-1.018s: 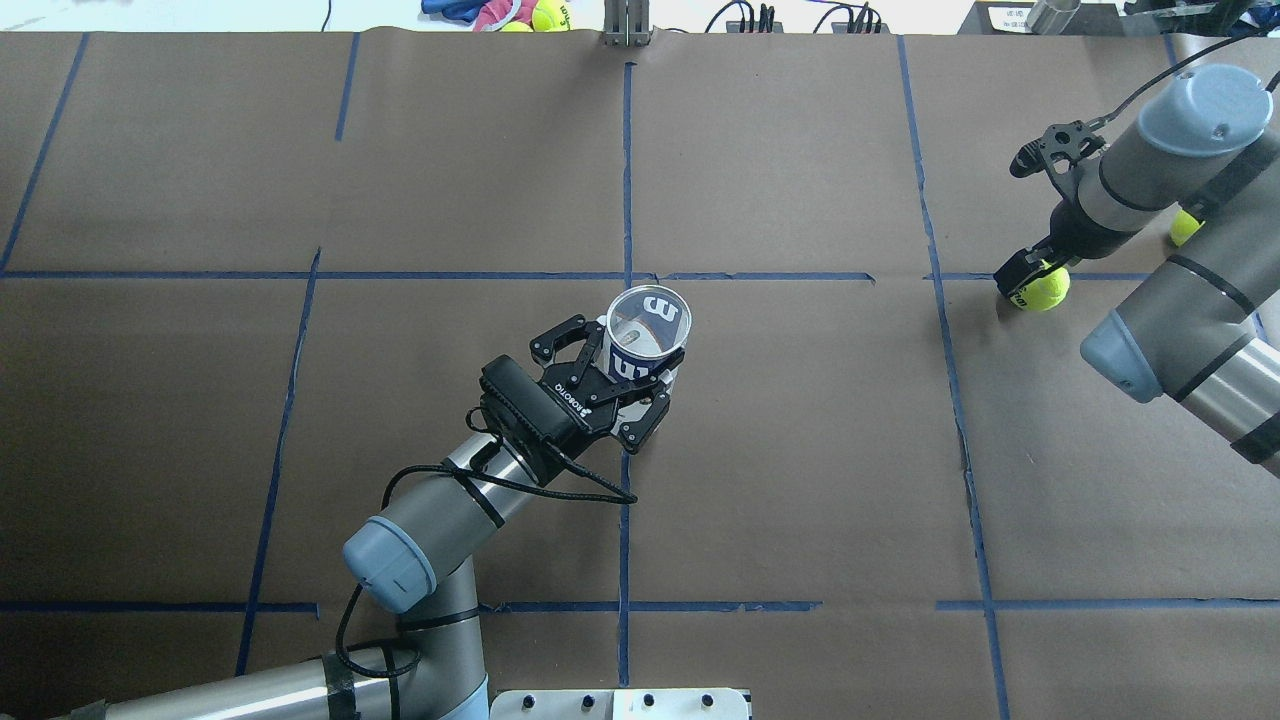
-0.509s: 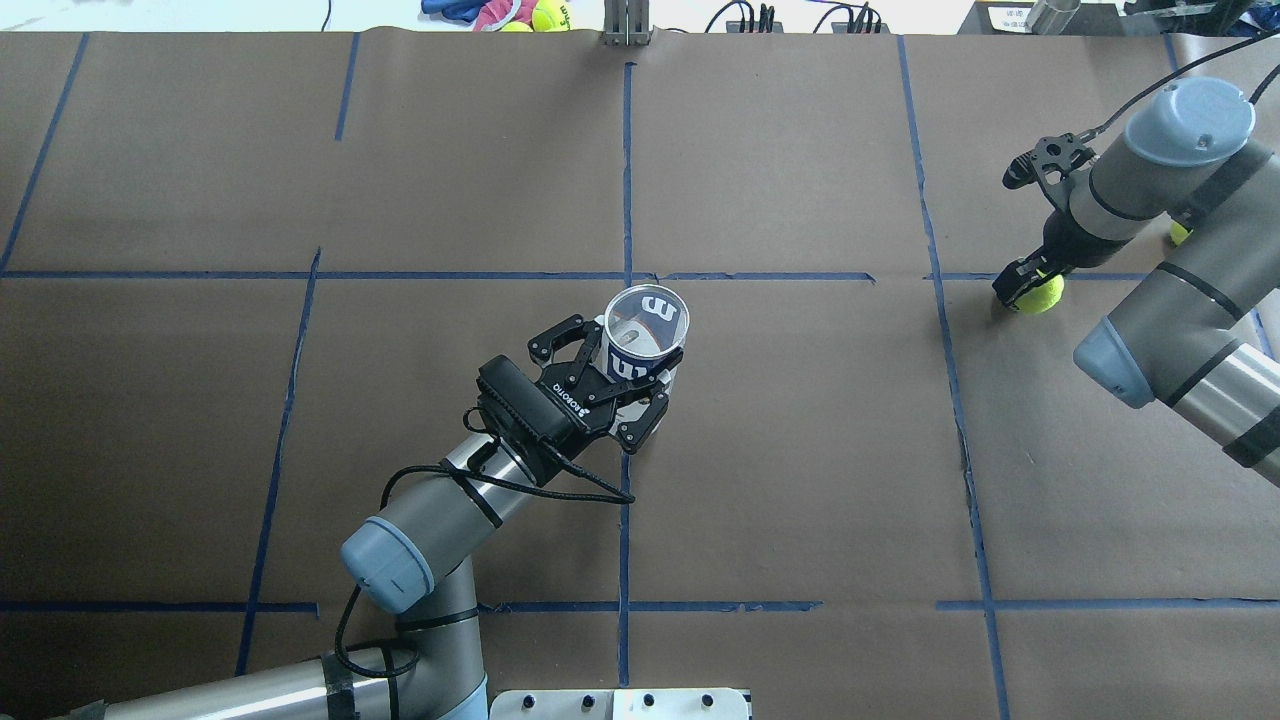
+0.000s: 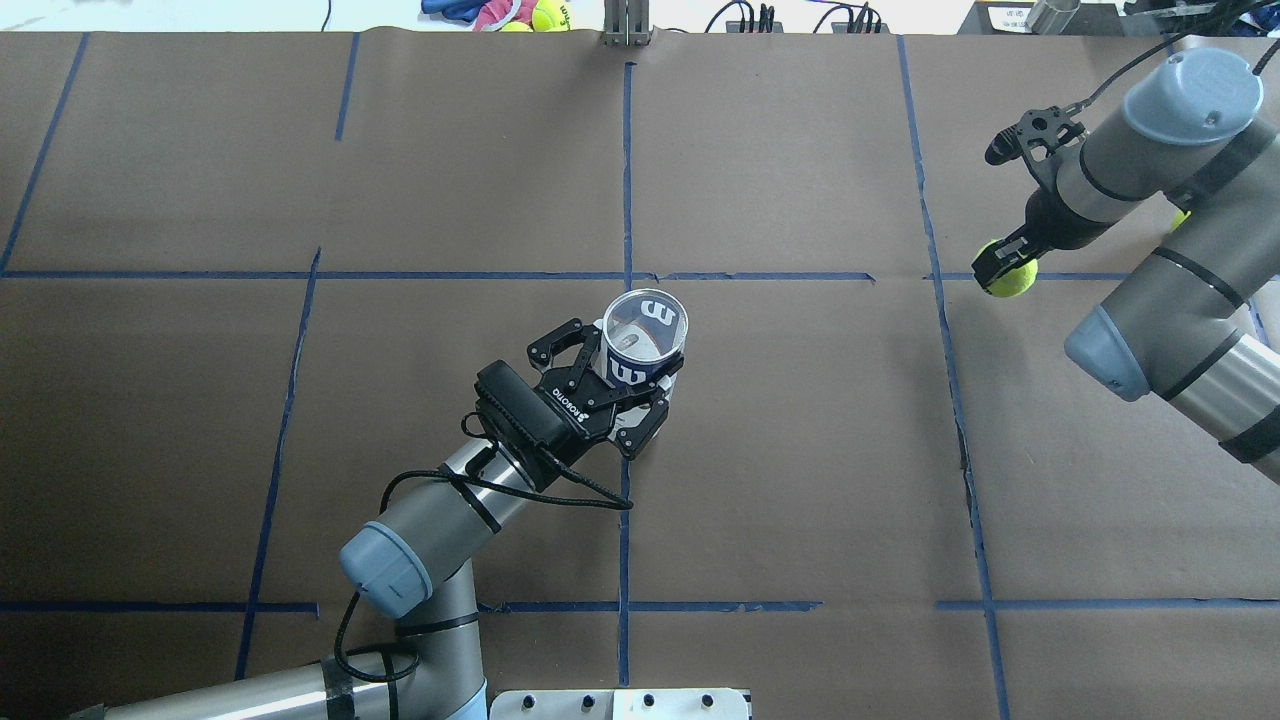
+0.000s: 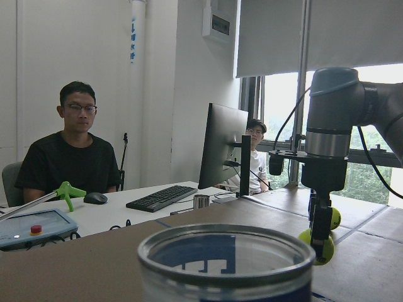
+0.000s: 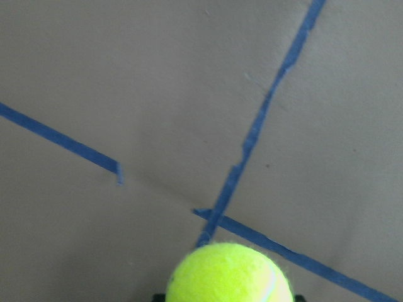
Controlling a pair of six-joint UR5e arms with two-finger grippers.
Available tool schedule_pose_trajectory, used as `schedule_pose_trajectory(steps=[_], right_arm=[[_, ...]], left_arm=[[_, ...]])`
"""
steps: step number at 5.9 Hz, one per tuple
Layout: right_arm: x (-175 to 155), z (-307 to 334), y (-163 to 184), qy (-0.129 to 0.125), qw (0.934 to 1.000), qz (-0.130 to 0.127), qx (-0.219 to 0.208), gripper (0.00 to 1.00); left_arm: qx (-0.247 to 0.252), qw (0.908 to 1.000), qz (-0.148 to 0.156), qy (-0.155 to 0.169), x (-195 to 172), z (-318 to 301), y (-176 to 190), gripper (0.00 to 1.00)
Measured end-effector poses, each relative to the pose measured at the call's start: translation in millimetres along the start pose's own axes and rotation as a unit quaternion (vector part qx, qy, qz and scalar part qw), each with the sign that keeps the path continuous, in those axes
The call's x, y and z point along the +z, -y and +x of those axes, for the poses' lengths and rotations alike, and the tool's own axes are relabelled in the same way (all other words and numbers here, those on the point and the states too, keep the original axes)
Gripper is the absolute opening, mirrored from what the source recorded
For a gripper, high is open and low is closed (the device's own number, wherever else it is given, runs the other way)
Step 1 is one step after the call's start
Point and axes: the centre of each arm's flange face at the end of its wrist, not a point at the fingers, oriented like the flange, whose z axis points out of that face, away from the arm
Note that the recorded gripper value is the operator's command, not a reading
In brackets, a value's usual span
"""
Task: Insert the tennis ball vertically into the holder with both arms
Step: 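Carry the ball with the right gripper over the upright holder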
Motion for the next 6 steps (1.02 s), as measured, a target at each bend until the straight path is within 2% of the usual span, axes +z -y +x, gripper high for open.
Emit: schedule_pose_trajectory(steps=[1, 2, 3, 4, 5, 6], right_arm=[[-42.9, -39.8, 8.2, 0.040, 0.9982, 0.029, 0.032, 0.19], [-86.3, -84.1, 17.0, 0.079, 0.9929, 0.055, 0.070, 0.19], [-124.4, -134.3, 25.9, 0.111, 0.9850, 0.070, 0.112, 0.19], [-152.9, -187.9, 33.1, 0.136, 0.9763, 0.079, 0.149, 0.20], [-164.3, -238.6, 34.3, 0.149, 0.9702, 0.087, 0.170, 0.20], [-163.4, -278.0, 30.7, 0.152, 0.9680, 0.094, 0.176, 0.20]], left_arm=[[-0.001, 1.0000, 0.000, -0.001, -1.1, 0.5, -1.9, 0.70], [-0.001, 1.0000, -0.001, -0.001, -1.7, 0.9, -2.8, 0.73], [-0.002, 1.0000, 0.000, -0.002, -2.5, 1.5, -3.1, 0.74], [-0.004, 1.0000, 0.003, -0.003, -3.0, 1.4, -2.8, 0.75], [-0.005, 1.0000, 0.004, -0.003, -3.2, 1.2, -2.5, 0.75], [-0.004, 1.0000, 0.003, -0.003, -3.3, 1.0, -3.5, 0.75]])
